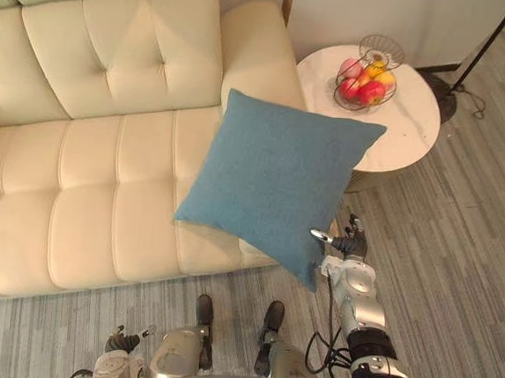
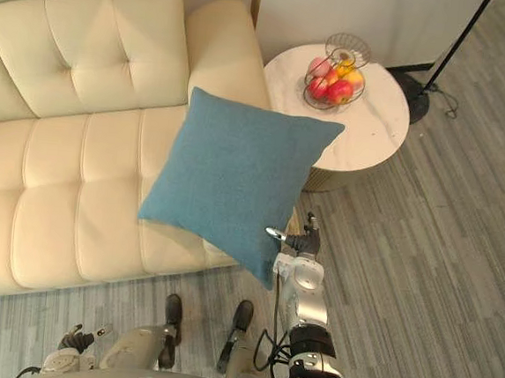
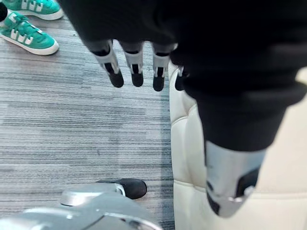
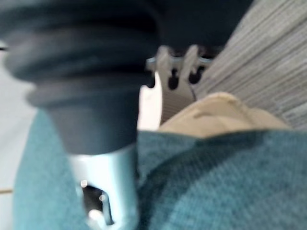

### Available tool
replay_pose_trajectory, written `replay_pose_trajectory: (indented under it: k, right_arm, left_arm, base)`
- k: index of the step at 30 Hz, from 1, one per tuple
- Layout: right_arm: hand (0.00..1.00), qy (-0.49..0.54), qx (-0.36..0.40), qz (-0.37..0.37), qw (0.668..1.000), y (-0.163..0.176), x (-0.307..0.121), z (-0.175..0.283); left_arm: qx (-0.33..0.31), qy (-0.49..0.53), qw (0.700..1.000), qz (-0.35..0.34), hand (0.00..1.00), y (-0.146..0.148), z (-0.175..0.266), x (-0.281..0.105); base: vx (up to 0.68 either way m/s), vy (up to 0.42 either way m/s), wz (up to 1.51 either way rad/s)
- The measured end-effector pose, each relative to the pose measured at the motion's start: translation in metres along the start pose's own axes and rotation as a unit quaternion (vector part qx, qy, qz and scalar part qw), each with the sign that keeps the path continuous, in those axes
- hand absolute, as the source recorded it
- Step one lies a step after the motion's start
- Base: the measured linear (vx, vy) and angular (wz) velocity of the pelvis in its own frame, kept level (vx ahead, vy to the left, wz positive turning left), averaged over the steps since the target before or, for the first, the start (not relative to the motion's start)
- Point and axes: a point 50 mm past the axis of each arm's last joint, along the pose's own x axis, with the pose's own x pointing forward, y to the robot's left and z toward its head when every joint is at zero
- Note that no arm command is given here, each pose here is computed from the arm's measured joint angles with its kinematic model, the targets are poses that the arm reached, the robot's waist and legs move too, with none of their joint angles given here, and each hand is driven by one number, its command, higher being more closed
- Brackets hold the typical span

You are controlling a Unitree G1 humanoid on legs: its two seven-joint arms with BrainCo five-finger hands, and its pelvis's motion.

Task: Pick up cushions and gather them together orderly.

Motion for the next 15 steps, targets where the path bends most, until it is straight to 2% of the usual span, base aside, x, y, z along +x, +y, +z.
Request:
replay_pose_trajectory:
  k: [7,13,15]
  right_arm:
    - [0.00,-0.026,-0.001,0.009,1.000,0.015,0.007,0.018]
    - [0.00,-0.035,-0.008,0.027,0.999,0.024,0.006,0.022]
    - [0.00,-0.039,-0.008,0.036,0.999,0.029,0.004,0.024]
  left_arm:
    - [-0.025,-0.043,0.999,-0.011,0.00,-0.011,0.027,0.001]
    - [-0.056,-0.110,0.992,-0.030,0.00,-0.029,0.068,-0.002]
    - [-0.067,-0.162,0.984,-0.043,0.00,-0.039,0.099,-0.008]
  base:
    - [-0.05,0.013,-0.01]
    - [-0.07,-0.011,-0.02]
    - [-0.08,-0.016,-0.03]
